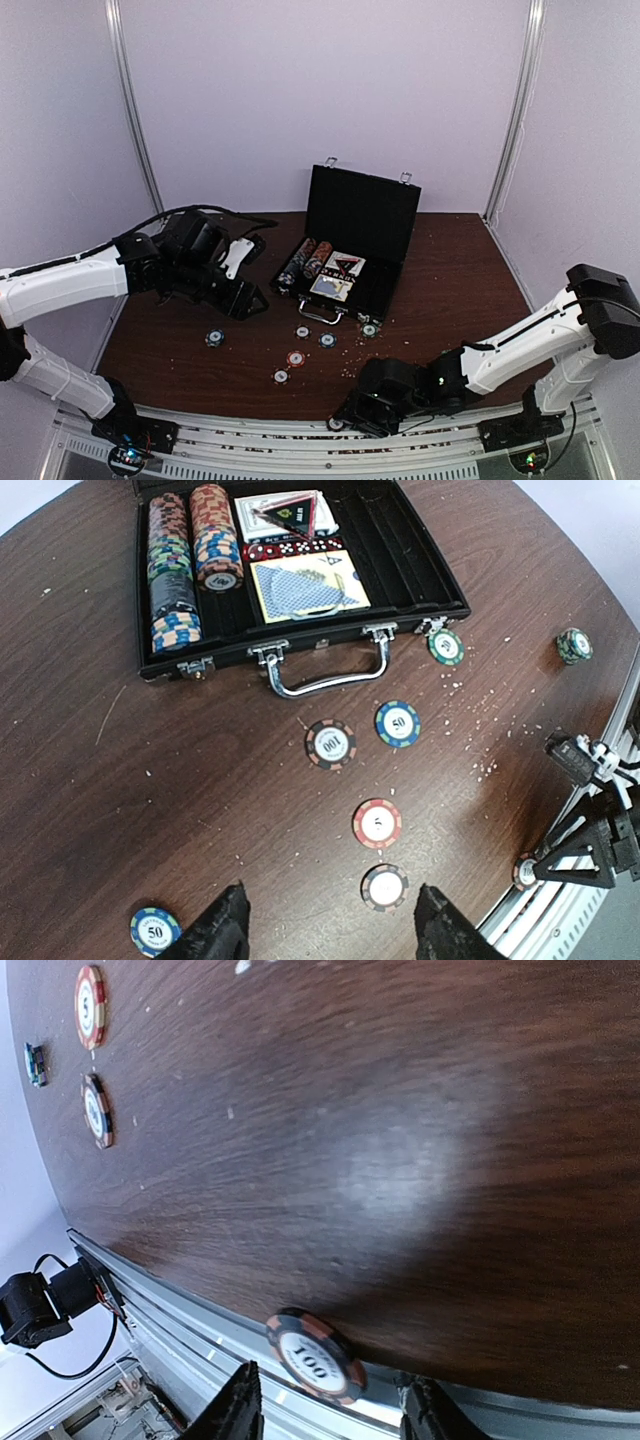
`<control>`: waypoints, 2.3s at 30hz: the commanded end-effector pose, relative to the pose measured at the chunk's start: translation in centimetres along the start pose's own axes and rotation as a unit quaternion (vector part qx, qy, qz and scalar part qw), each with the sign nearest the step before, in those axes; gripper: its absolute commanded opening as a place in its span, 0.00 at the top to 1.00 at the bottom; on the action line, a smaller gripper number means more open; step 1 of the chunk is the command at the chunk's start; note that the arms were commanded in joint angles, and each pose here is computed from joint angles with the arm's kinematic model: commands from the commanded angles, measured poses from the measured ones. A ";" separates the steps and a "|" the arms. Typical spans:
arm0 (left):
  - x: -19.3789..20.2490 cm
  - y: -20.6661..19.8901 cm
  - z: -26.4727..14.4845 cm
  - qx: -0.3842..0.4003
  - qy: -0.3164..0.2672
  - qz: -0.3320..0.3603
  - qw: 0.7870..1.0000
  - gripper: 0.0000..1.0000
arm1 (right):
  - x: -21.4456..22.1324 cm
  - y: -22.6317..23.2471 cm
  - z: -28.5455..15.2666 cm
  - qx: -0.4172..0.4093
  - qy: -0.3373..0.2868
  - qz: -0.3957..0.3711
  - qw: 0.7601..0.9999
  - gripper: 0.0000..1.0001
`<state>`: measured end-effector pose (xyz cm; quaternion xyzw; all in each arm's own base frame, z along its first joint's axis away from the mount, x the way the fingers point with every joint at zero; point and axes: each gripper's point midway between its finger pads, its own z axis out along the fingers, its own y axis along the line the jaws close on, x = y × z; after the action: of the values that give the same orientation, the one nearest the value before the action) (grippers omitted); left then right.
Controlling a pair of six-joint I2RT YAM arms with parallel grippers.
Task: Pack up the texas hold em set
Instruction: Pick up the poker chip from the corner of the board, then place the poker chip in the slot.
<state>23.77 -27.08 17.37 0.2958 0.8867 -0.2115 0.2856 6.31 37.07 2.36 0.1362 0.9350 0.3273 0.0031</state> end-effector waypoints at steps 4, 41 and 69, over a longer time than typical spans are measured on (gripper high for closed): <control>-1.2 -0.3 -0.7 0.012 -0.024 0.004 1.000 0.42 | 0.4 -0.6 1.6 0.026 0.005 -0.011 1.000 0.56; -0.8 1.1 -1.3 -0.010 -0.028 -0.007 1.000 0.42 | -2.9 4.0 -2.1 -0.083 -0.064 -0.038 0.994 1.00; -2.6 5.8 -1.0 -0.084 -0.056 -0.156 0.983 0.41 | -31.6 17.5 -5.5 0.097 -0.117 -0.477 0.866 1.00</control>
<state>27.05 -23.13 16.48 0.1533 0.9270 -0.1866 0.2870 40.08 38.04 14.93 -0.1807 0.9278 0.1795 0.2726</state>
